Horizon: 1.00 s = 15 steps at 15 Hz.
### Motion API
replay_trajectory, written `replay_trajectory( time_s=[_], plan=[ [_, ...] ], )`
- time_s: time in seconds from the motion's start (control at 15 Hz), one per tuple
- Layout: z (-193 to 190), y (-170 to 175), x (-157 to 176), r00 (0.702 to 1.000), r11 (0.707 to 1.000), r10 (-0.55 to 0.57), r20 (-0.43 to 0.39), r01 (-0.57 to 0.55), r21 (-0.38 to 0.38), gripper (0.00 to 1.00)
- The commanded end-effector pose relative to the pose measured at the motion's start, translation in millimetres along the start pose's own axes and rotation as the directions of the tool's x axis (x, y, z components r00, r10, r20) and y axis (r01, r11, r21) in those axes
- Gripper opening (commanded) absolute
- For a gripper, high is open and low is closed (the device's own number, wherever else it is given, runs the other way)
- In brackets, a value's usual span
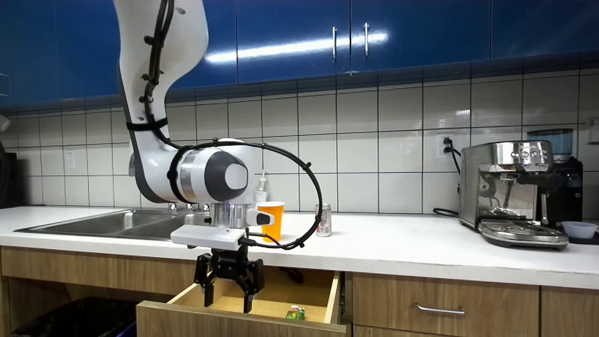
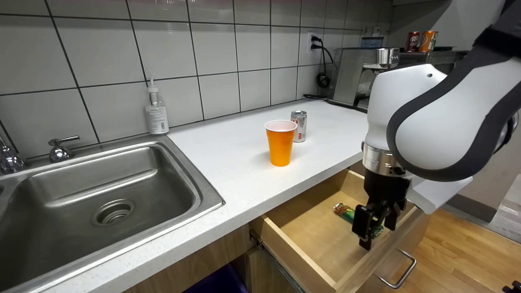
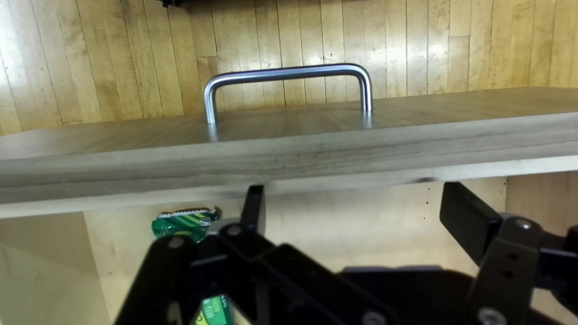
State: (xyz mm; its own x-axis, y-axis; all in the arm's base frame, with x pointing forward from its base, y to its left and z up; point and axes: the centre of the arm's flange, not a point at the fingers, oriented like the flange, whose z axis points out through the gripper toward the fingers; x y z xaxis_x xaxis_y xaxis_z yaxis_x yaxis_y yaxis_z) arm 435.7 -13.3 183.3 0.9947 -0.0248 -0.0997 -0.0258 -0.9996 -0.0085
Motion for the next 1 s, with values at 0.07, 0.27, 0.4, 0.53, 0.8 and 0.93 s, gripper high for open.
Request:
replay_trajectory(
  time_s=[0.07, 0.27, 0.4, 0.53, 0.8, 0.93],
  plan=[
    [-35, 6, 4, 0.999, 0.999, 0.034, -0.023, -0.035, -0.041, 1.0],
    [-57, 10, 9, 0.999, 0.998, 0.03, -0.038, -0.032, -0.052, 1.0],
    [-75, 11, 11, 0.999, 0.998, 0.027, -0.045, -0.03, -0.06, 1.0],
    [-92, 12, 14, 0.998, 0.998, 0.023, -0.051, -0.026, -0.062, 1.0],
    [-123, 23, 26, 0.997, 0.997, 0.024, -0.067, -0.029, -0.075, 1.0],
    [-137, 34, 35, 0.995, 0.996, 0.044, -0.089, -0.05, -0.071, 1.0]
  ],
)
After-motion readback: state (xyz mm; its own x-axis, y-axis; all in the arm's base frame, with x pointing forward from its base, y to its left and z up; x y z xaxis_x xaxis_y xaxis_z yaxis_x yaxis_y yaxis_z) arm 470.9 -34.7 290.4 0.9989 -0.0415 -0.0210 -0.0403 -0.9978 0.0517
